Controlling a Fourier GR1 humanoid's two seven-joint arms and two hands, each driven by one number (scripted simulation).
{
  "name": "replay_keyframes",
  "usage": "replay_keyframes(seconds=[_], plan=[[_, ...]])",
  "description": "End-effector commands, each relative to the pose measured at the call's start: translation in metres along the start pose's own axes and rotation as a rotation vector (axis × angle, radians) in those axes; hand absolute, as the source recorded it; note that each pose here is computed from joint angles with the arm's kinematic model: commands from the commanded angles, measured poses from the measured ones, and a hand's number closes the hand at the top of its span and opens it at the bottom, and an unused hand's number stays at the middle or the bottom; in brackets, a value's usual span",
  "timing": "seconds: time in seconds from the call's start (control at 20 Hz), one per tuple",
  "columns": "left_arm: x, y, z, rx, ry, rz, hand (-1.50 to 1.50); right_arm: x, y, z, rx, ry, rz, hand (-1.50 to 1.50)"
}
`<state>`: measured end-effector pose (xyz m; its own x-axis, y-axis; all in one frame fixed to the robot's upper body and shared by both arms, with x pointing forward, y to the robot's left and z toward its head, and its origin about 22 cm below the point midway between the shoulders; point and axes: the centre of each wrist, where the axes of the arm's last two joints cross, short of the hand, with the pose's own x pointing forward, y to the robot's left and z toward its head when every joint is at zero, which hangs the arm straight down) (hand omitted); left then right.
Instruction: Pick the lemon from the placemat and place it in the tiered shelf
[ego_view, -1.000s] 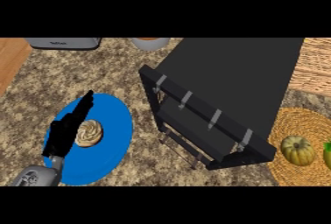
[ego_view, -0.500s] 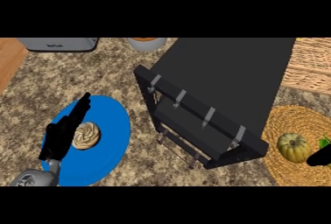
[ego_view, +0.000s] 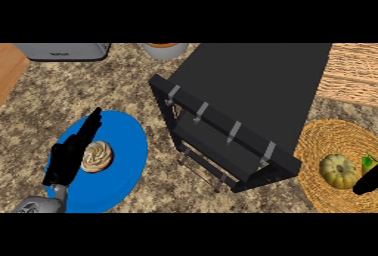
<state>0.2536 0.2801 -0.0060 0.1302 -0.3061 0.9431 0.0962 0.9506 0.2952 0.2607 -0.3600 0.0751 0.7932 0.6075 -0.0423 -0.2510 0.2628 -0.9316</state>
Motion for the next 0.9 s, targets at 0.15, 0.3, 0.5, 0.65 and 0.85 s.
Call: replay_keyframes(seconds=[0.15, 0.3, 0.5, 0.65, 0.85], plan=[[-0.024, -0.013, 0.015, -0.050, 0.100, 0.067, 0.00, -0.017, 0.009, -0.023, 0.031, 0.088, 0.043, -1.50], [-0.025, -0.033, 0.008, -0.062, 0.087, 0.039, 0.00, -0.008, 0.018, -0.016, 0.019, 0.081, 0.039, -1.50], [-0.022, -0.043, 0.016, -0.060, 0.079, 0.052, 0.00, -0.006, 0.040, -0.018, 0.027, 0.085, 0.058, -1.50], [-0.022, -0.022, 0.020, -0.058, 0.098, 0.043, 0.00, -0.009, 0.032, -0.026, 0.049, 0.099, 0.075, -1.50], [-0.019, -0.027, 0.006, -0.055, 0.098, 0.024, 0.00, -0.004, 0.044, -0.022, 0.043, 0.067, 0.083, -1.50]])
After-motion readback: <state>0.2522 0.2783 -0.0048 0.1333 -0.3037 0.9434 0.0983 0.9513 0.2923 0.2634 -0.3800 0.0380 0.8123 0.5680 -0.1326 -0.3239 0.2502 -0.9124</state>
